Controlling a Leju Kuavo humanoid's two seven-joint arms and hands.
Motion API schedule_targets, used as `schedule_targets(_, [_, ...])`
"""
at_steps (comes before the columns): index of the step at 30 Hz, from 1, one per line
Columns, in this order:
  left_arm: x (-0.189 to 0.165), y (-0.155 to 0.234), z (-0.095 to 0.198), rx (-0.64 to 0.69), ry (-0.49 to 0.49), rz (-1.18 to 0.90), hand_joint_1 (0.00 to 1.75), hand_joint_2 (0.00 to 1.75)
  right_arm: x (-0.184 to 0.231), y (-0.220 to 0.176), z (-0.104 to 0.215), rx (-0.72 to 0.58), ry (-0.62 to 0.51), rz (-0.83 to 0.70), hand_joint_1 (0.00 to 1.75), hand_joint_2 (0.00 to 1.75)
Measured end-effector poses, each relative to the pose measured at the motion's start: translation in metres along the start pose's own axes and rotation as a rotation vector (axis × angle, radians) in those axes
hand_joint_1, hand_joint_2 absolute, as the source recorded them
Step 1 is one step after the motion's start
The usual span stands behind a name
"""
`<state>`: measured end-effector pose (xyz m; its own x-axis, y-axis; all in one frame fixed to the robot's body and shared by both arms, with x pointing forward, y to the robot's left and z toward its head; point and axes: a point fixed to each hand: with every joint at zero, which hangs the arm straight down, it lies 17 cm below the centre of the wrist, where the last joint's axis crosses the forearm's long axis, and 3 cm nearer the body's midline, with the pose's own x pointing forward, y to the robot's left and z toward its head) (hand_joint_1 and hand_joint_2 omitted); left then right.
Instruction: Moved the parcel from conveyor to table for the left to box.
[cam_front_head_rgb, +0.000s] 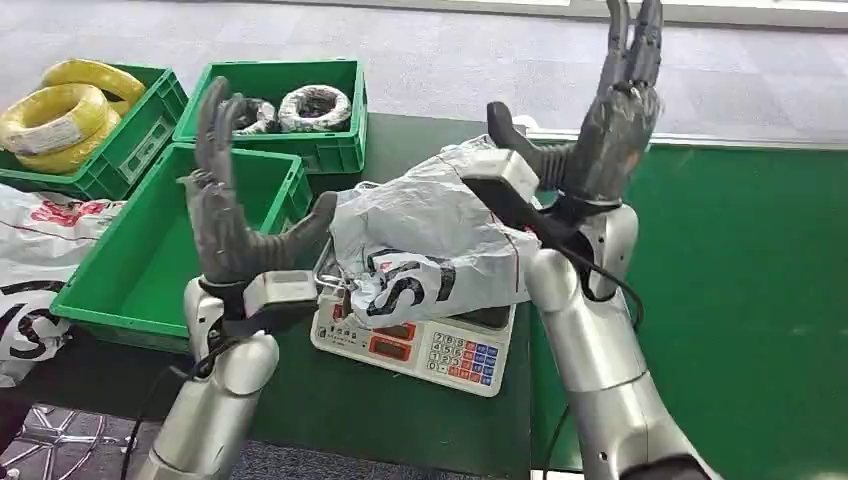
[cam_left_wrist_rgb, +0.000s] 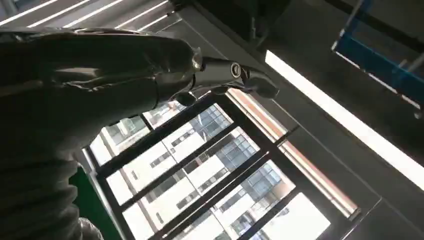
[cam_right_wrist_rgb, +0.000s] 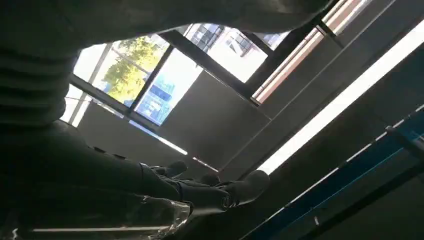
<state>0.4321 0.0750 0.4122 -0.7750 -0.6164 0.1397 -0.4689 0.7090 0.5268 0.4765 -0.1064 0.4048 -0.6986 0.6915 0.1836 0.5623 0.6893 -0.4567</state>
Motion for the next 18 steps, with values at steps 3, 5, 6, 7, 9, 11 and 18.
schedule_targets(3, [-0.027, -0.045, -0.024, -0.163, -0.011, -0.203, 0.0, 1.75, 0.005, -0.019, 0.038, -0.047, 0.037, -0.058, 0.0, 0.0])
schedule_targets(5, [-0.044, -0.085, -0.033, -0.318, -0.033, -0.342, 0.0, 1.75, 0.004, -0.025, 0.057, -0.059, 0.082, -0.085, 0.0, 0.0])
schedule_targets(6, [-0.05, -0.107, -0.033, -0.403, -0.055, -0.407, 0.0, 1.75, 0.004, -0.026, 0.067, -0.057, 0.099, -0.097, 0.0, 0.0])
schedule_targets(7, [-0.054, -0.128, -0.028, -0.485, -0.082, -0.459, 0.0, 1.75, 0.004, -0.026, 0.075, -0.054, 0.114, -0.107, 0.0, 0.0])
schedule_targets(9, [-0.057, -0.167, -0.006, -0.634, -0.119, -0.502, 0.0, 1.75, 0.004, -0.025, 0.087, -0.046, 0.135, -0.121, 0.0, 0.0])
schedule_targets(11, [-0.062, -0.196, 0.019, -0.778, -0.14, -0.52, 0.0, 1.75, 0.003, -0.023, 0.096, -0.036, 0.15, -0.134, 0.0, 0.0])
schedule_targets(18, [-0.078, -0.247, 0.121, -1.139, -0.192, -0.528, 0.0, 1.75, 0.002, -0.02, 0.109, -0.025, 0.173, -0.155, 0.0, 0.0])
